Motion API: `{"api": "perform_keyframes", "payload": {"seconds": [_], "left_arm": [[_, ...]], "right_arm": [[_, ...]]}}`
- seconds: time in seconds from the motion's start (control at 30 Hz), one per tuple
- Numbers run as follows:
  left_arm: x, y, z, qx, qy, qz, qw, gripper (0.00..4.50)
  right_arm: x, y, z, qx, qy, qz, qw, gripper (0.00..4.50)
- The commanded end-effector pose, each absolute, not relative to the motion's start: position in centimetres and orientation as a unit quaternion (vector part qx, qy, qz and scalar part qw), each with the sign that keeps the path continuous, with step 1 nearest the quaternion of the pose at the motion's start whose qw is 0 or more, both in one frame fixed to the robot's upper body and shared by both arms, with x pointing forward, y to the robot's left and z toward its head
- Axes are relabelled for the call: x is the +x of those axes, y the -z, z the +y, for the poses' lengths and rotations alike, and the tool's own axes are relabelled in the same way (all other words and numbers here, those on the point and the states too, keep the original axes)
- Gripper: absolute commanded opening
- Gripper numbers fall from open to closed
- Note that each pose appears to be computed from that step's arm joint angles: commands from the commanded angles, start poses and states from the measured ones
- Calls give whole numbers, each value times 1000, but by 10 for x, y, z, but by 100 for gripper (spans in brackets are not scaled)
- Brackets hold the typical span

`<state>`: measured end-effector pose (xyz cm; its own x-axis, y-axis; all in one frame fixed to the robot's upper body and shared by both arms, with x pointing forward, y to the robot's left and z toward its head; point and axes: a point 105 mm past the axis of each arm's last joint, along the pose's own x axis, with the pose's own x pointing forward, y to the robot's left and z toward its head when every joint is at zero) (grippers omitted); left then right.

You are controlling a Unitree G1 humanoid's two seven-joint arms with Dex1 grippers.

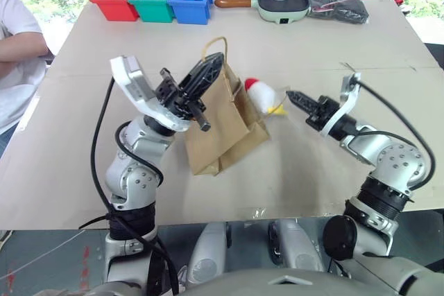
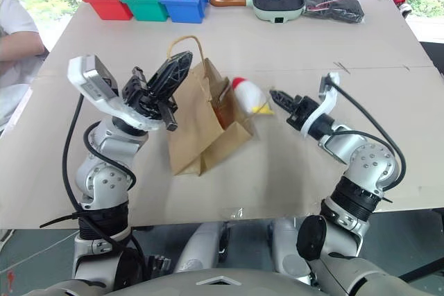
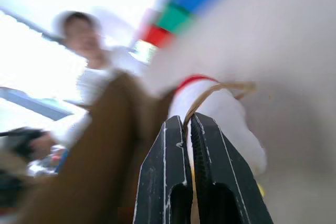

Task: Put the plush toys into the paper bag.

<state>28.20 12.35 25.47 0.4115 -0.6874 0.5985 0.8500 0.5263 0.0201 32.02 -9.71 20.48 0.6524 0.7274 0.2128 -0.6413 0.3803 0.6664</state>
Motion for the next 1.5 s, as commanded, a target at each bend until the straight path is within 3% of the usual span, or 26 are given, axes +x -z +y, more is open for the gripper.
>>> {"api": "perform_keyframes", "payload": {"seconds": [0.03, 0.27, 0.53, 0.73, 0.87, 0.97, 1.07, 1.17, 1.27, 1.37, 1.5], "left_arm": [[275, -275, 134, -133, 456, -321, 819, 0], [280, -267, 144, -130, 432, -308, 838, 0], [295, -263, 164, -132, 377, -302, 866, 0], [309, -282, 197, -149, 317, -333, 875, 0], [324, -274, 212, -124, 296, -303, 897, 0], [325, -259, 195, -94, 336, -256, 901, 0], [341, -265, 198, -112, 311, -257, 908, 0], [344, -266, 177, -70, 360, -241, 899, 0], [352, -276, 176, -30, 369, -250, 895, 0], [355, -257, 174, -2, 394, -210, 895, 0], [355, -253, 172, 19, 396, -211, 893, 0]], "right_arm": [[298, -256, -82, 333, -500, -26, 799, 3], [262, -304, -64, 240, -586, -93, 768, 3], [270, -289, -87, 196, -540, -72, 815, 3], [274, -306, -111, 199, -514, -104, 828, 3], [272, -309, -120, 186, -505, -121, 834, 3], [273, -299, -112, 159, -504, -97, 843, 3], [272, -286, -99, 155, -519, -81, 837, 3], [268, -266, -86, 131, -537, -55, 832, 3], [271, -274, -85, 144, -533, -73, 831, 3], [272, -256, -82, 104, -526, -54, 842, 3], [269, -260, -82, 88, -528, -64, 842, 3]]}}
